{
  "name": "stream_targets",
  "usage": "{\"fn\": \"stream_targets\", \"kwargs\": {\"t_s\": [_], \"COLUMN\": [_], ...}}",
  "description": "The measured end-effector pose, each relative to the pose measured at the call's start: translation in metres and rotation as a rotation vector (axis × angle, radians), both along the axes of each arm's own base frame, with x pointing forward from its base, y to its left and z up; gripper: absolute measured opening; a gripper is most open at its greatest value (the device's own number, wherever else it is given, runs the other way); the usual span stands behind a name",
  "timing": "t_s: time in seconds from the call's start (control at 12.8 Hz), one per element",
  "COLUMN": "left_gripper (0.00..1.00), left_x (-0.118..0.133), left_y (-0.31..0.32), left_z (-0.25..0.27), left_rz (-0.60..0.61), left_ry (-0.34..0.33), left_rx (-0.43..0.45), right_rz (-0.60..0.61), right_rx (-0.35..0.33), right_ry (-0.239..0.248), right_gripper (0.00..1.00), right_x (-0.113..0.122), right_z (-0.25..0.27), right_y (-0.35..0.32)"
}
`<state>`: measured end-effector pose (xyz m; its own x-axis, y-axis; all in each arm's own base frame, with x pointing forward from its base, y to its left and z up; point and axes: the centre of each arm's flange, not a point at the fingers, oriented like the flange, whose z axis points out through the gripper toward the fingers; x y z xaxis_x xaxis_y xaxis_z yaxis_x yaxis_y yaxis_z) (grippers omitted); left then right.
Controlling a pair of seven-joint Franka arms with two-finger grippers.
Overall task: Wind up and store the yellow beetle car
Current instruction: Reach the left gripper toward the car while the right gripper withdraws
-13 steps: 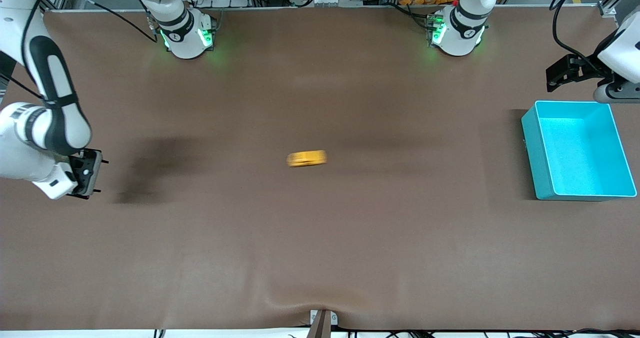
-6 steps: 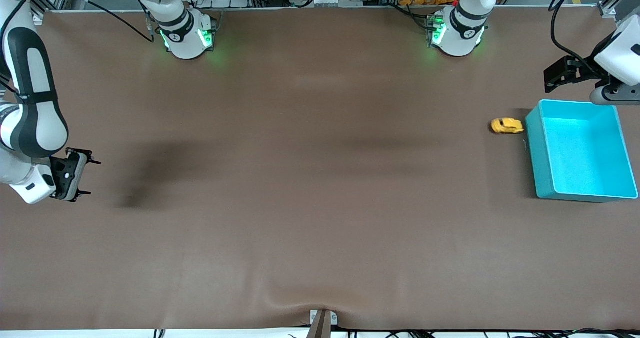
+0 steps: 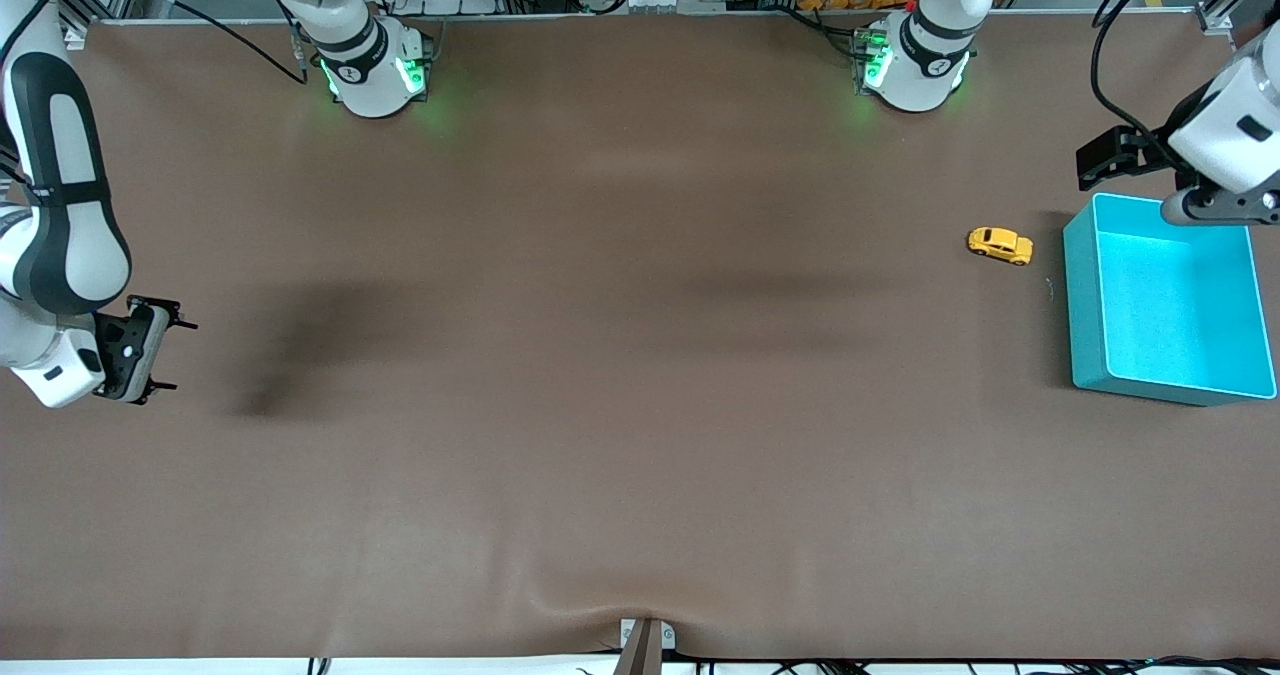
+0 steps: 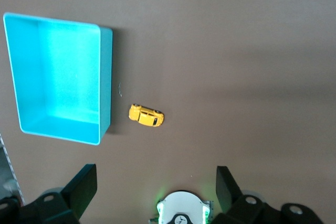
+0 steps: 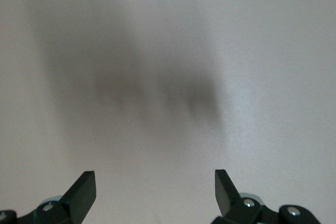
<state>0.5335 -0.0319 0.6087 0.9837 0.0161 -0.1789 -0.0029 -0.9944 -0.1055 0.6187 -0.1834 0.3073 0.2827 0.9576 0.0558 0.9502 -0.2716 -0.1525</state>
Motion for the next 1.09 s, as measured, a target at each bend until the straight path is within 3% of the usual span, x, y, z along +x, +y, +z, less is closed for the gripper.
{"fn": "stream_targets", "kwargs": {"t_s": [0.55, 0.7, 1.09], "left_gripper": [1.00, 1.00, 1.00], "left_x": [0.002, 0.000, -0.013], "left_y": [0.037, 0.036, 0.045], "left_z": [-0.123, -0.143, -0.209], "left_rz": [0.344, 0.430, 0.636], "left_ry": [0.029, 0.016, -0.017], "left_rx": [0.062, 0.080, 0.112], "right_rz": [-0.235, -0.288, -0.398], "right_rx": [0.013, 0.016, 0.035], "right_ry": [0.002, -0.016, -0.010], "right_gripper": [1.00, 1.00, 1.00], "right_x": [0.032, 0.041, 0.056], "right_z": [0.072, 0.086, 0.121], "right_y": [0.031, 0.051, 0.109]}}
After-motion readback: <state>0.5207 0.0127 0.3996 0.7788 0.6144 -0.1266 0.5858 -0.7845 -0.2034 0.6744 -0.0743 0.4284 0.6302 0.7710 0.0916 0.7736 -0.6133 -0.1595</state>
